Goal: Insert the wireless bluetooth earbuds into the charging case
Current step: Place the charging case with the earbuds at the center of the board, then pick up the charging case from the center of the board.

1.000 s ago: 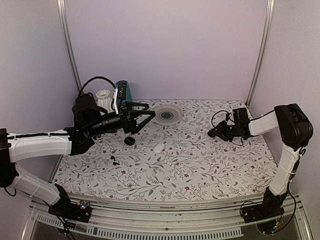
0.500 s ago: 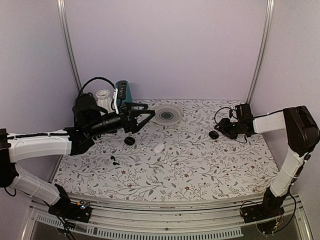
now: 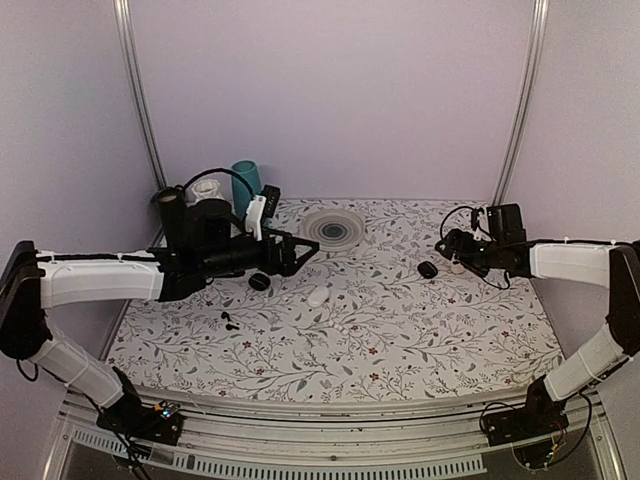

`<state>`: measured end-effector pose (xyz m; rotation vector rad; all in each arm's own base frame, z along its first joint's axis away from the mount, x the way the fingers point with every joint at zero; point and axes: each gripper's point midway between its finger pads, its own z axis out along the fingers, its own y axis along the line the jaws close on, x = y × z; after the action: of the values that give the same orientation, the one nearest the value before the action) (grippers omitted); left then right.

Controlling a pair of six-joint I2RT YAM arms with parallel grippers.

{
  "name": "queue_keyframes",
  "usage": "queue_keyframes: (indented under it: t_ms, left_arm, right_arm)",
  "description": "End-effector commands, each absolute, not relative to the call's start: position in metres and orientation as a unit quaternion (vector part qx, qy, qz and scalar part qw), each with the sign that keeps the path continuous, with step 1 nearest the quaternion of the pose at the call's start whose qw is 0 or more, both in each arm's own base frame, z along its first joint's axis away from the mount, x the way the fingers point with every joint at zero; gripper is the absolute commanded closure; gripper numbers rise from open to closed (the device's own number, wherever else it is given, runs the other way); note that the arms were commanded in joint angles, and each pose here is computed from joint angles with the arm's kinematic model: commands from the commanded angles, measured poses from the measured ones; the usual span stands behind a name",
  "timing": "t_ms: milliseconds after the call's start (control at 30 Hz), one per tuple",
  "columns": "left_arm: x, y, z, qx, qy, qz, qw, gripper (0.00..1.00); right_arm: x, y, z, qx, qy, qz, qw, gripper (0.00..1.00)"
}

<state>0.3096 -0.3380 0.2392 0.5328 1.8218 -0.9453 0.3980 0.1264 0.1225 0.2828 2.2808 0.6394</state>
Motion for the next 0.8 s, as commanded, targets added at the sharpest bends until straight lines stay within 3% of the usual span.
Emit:
queue_keyframes:
  t_ms: [0, 267, 767]
  left_arm:
    - [0.329, -0.331, 0.187, 0.228, 0.806, -0.310, 0.450, 0.04]
    - [0.351, -0.340, 0.119, 0.257, 0.859, -0.225, 0.381, 0.07]
    - [0.362, -0.365, 0.038, 0.304, 0.897, -0.128, 0.294, 0.27]
  right_arm:
    - [0.386, 0.132, 0.149, 0.087, 0.880, 0.243, 0.398, 0.10]
    - [0.367, 0.143, 0.200, 0.058, 0.850, 0.265, 0.451, 0.08]
    - [0.324, 0.142, 0.301, 0.006, 0.756, 0.327, 0.568, 0.08]
